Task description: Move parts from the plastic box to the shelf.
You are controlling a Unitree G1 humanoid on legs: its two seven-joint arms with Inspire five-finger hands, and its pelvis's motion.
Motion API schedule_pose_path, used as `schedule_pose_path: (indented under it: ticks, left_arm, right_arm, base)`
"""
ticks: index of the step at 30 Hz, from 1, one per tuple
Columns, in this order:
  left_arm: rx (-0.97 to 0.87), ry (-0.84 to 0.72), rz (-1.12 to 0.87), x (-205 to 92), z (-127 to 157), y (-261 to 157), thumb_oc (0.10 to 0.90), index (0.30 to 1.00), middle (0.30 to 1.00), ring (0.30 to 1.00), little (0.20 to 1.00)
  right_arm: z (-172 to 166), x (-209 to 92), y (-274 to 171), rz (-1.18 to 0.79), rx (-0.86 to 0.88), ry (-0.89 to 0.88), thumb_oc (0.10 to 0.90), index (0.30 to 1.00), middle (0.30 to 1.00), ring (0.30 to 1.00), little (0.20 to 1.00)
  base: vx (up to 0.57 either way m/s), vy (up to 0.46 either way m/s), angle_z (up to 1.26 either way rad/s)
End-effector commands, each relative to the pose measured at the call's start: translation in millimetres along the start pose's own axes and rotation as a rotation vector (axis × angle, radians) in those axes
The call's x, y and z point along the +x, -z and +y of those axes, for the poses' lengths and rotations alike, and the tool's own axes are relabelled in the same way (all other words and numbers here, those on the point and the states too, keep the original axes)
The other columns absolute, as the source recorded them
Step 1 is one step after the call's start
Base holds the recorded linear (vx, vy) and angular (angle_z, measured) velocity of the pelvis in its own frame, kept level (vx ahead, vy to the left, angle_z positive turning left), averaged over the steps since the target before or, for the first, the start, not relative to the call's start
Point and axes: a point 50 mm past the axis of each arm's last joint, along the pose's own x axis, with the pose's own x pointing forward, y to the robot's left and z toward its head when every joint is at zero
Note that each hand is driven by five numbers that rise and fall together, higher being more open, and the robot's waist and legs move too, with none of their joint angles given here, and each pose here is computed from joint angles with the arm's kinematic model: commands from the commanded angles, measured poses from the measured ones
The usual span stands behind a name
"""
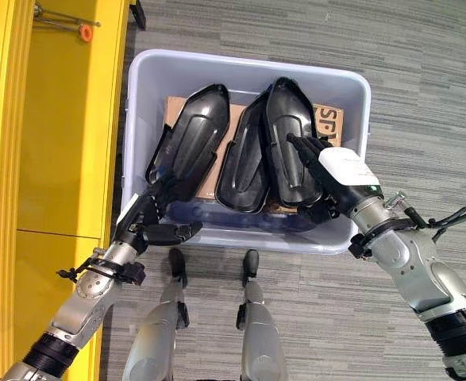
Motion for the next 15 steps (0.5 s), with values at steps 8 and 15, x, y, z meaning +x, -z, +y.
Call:
schedule_pose_path:
  ticks: [8,15]
  left_arm:
    - [-0.025,0.011,-0.278,7,-3,-51,0.9,1.0,1.0,1.0,1.0]
    - [-0.023,0.013,-0.287,8,-3,-53,0.9,1.0,1.0,1.0,1.0]
  right_arm:
    - [-45,11,-14,-0.088,-0.145,0.184,0.9,1.0,1.0,1.0,1.0]
    - [-36,12,-8,-0.06,-0.133,0.166,0.9,1.0,1.0,1.0,1.0]
  base:
    - [0.0,0.0,0.0]
    - [0.0,0.0,0.0]
